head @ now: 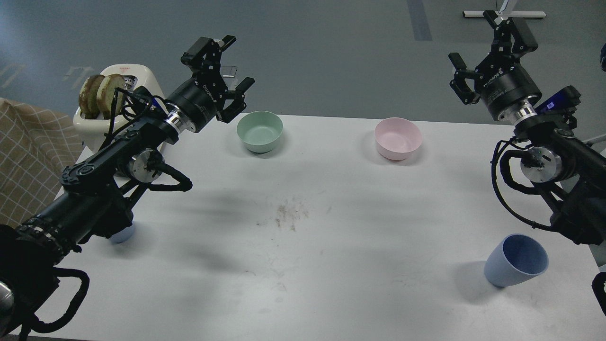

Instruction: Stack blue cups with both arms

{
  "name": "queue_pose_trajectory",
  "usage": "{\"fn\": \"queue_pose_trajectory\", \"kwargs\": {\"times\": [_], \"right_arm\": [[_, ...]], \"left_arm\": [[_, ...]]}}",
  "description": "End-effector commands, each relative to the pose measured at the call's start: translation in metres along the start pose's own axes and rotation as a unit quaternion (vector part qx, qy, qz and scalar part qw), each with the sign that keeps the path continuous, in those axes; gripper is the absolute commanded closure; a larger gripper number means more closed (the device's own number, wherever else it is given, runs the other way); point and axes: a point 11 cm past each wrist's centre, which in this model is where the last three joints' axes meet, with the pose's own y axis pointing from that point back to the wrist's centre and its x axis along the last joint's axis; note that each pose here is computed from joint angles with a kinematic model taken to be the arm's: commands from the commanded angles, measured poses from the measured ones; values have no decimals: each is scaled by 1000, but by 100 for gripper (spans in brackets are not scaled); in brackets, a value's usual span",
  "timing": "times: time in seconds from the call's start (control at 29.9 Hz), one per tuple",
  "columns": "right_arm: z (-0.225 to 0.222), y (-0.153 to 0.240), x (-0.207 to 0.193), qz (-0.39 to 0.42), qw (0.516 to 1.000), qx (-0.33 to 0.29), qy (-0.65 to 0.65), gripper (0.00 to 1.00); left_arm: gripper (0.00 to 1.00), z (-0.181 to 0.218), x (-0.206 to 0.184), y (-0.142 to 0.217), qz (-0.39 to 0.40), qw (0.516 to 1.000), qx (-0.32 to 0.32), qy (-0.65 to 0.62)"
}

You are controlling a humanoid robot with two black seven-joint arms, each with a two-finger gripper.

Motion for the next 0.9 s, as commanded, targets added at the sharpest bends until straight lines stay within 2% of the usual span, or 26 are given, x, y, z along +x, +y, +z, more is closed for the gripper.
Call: {"fn": "queue_pose_trajectory", "kwargs": {"times": [0.0,0.47,0.87], "right_arm": [[5,3,1,2,1000,-5,-3,0],[10,7,5,11,1000,-11,2,0],[5,6,14,21,1000,-9,10,0]], "left_arm": [[2,1,-1,0,-1,1000,-3,2],[2,1,1,0,1,1000,-2,-1],[2,21,14,0,26,998,-48,10]]}}
